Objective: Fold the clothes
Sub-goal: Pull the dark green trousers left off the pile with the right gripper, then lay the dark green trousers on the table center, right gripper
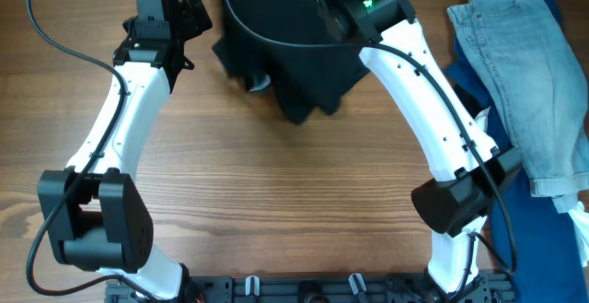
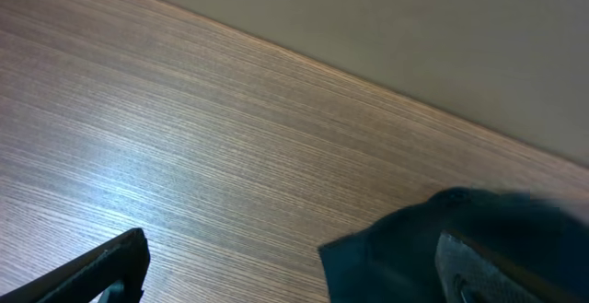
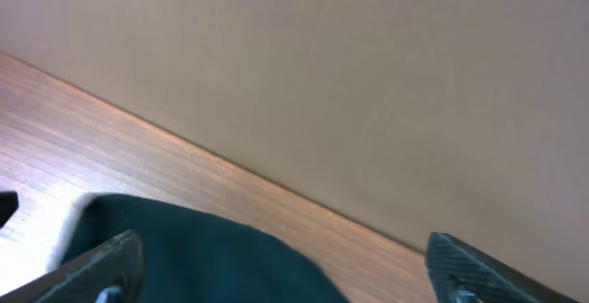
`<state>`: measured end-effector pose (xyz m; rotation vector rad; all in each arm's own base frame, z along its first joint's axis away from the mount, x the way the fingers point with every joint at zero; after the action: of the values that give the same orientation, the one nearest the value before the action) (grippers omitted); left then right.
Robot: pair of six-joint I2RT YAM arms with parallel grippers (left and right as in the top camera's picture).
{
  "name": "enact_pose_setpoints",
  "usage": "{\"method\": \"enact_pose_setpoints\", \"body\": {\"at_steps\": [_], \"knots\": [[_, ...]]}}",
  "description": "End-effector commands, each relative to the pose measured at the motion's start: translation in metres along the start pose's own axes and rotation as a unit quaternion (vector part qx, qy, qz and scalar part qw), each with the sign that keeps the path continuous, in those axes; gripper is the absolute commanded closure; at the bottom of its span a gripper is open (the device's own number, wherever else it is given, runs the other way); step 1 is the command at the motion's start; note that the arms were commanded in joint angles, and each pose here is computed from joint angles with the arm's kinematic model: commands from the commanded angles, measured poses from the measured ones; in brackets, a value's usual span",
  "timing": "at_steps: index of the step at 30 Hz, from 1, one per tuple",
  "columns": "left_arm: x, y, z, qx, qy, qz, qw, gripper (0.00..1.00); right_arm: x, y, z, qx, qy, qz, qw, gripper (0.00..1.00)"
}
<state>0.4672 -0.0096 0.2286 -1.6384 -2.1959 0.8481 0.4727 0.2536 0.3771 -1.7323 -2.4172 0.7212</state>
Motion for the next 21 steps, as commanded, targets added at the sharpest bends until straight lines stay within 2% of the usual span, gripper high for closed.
{"method": "enact_pose_setpoints", "body": {"at_steps": [1,3,5,6,8,12,15,18,21], "knots": [[-0.001,0.001,-0.004,-0.005,-0.002,0.0,1.0,0.0,-0.011,-0.02,-0.015,-0.018,0.015,-0.004,1.0,0.02],[-0.001,0.001,-0.004,-0.006,-0.002,0.0,1.0,0.0,-0.02,-0.016,-0.005,0.005,0.016,-0.001,1.0,0.03],[-0.001,0.001,-0.004,-0.006,-0.002,0.0,1.0,0.0,-0.032,-0.008,0.012,0.035,0.025,0.003,0.999,0.09],[0.0,0.001,-0.004,-0.007,-0.002,-0.003,1.0,0.0,-0.039,-0.001,0.024,0.056,0.036,0.007,0.998,0.09],[0.002,0.001,-0.005,-0.011,-0.002,-0.014,1.0,0.0,-0.051,0.012,0.055,0.108,0.062,0.009,0.992,0.0],[0.002,0.001,-0.005,-0.011,-0.002,-0.014,1.0,0.0,-0.059,0.034,0.123,0.22,0.076,0.006,0.972,0.0],[0.001,0.001,-0.008,-0.018,0.011,-0.013,1.0,0.0,-0.048,0.048,0.176,0.293,0.063,-0.002,0.954,0.0],[0.001,0.001,-0.009,-0.023,0.019,-0.014,0.999,0.0,-0.03,0.051,0.197,0.323,0.038,-0.019,0.945,0.0],[0.001,0.001,-0.01,-0.024,0.019,-0.014,0.999,0.0,0.01,0.049,0.22,0.367,0.016,-0.06,0.928,0.0]]}}
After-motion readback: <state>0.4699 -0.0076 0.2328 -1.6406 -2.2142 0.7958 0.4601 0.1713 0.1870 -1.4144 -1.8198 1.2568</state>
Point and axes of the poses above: each gripper's point midway between its finger pads, its own y axis out along the fingers, its own x axis along the line the jaws close on, z = x × y, the point moved 6 cm from there along -y, back along the fingers, and after that the axes turned 2 degrees about y, right-handed, at the moved point
